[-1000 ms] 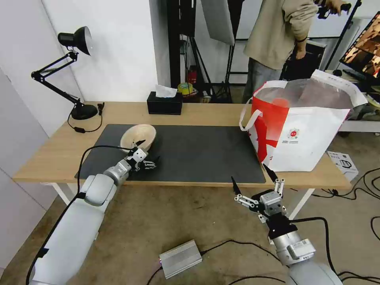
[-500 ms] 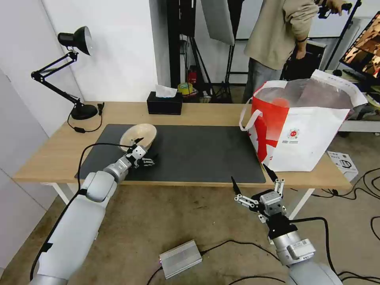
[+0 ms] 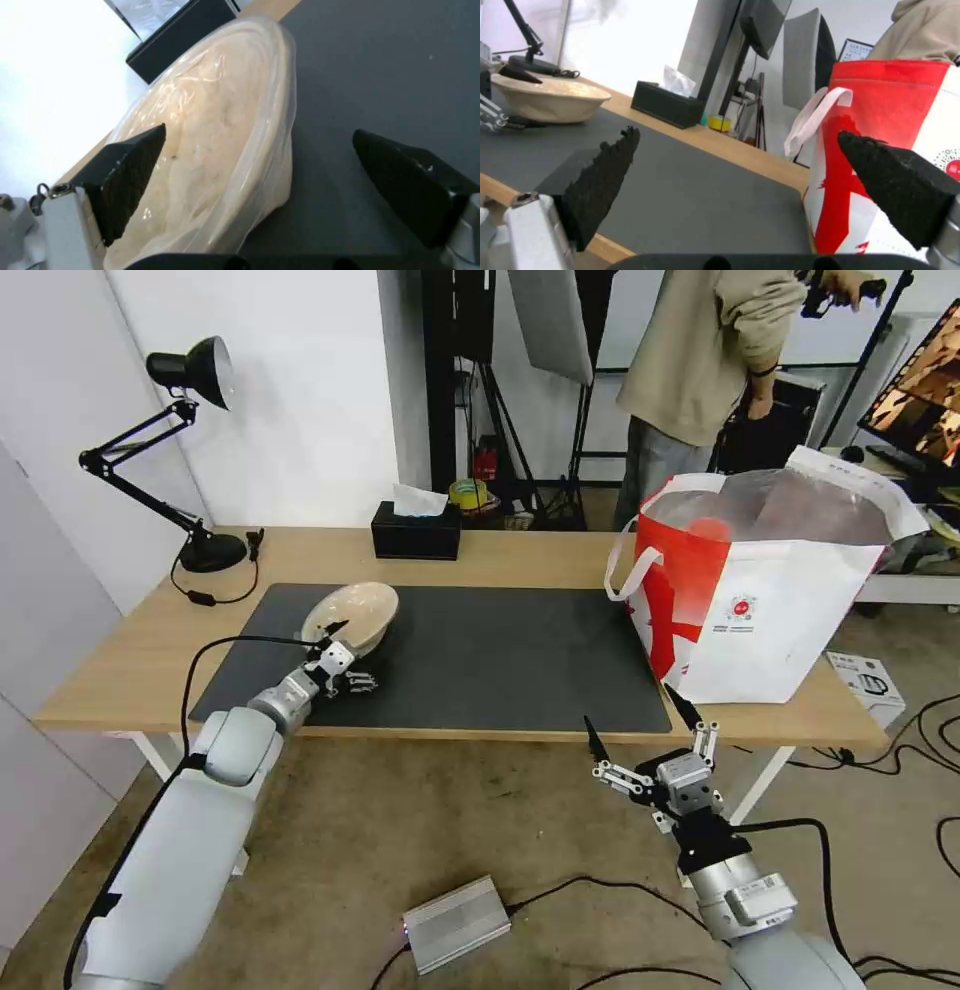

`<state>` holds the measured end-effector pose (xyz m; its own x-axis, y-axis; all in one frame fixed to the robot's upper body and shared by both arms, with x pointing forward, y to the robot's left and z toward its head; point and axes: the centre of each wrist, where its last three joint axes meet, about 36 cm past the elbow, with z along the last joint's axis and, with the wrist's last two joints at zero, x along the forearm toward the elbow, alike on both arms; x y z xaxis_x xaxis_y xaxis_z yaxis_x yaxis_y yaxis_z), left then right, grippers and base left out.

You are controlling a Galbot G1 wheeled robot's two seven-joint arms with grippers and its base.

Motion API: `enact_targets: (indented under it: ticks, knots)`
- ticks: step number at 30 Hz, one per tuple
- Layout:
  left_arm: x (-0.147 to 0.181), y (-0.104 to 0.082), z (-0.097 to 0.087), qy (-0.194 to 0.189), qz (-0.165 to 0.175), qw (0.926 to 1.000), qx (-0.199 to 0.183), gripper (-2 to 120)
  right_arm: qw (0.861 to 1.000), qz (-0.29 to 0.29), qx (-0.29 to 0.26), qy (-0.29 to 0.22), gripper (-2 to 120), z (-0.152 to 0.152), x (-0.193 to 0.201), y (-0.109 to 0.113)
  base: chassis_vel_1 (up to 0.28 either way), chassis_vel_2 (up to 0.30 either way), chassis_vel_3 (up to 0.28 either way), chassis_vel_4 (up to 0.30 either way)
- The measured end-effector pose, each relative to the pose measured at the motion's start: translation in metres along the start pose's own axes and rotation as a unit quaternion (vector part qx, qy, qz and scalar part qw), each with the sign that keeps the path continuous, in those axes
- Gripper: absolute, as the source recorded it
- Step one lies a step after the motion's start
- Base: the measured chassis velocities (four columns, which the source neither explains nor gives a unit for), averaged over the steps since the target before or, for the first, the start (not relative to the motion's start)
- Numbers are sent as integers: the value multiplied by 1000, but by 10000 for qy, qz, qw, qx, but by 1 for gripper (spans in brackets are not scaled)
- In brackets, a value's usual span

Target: Pick up the trash from the table and place it into the takeout bag.

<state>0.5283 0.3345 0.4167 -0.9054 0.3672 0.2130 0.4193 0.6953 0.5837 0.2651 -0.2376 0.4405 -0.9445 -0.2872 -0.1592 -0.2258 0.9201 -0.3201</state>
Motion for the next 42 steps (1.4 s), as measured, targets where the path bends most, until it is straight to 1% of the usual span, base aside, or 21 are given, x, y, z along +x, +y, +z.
enact_targets:
  ticks: [22,25,28,29,31,32,33,34,35,38,39,41,42]
  knots:
    - [4,12,5,-7,-127,9999,-58,100,10000,0,0,0,100,0,0,0,0,0,0,0]
    - [5,13,5,-8,-128,9999,-72,98,10000,0,0,0,100,0,0,0,0,0,0,0]
    - [4,14,6,2,-126,9999,-75,89,10000,0,0,0,100,0,0,0,0,0,0,0]
    - [4,14,6,2,-126,9999,-75,89,10000,0,0,0,100,0,0,0,0,0,0,0]
    - [4,14,6,4,-119,9999,-77,81,10000,0,0,0,100,0,0,0,0,0,0,0]
    - [4,14,7,5,-115,9999,-75,74,10000,0,0,0,100,0,0,0,0,0,0,0]
    - [4,14,6,4,-114,9999,-73,71,10000,0,0,0,100,0,0,0,0,0,0,0]
    - [4,14,6,4,-114,9999,-73,71,10000,0,0,0,100,0,0,0,0,0,0,0]
    - [4,13,6,2,-110,9999,-70,65,10000,0,0,0,100,0,0,0,0,0,0,0]
    - [5,12,7,9,-87,9999,-73,53,10000,0,0,0,100,0,0,0,0,0,0,0]
    - [5,12,7,9,-87,9999,-73,53,10000,0,0,0,100,0,0,0,0,0,0,0]
    - [7,13,8,25,-59,9999,-107,41,10000,0,0,0,100,0,0,0,0,0,0,0]
    - [7,13,8,25,-59,9999,-107,41,10000,0,0,0,100,0,0,0,0,0,0,0]
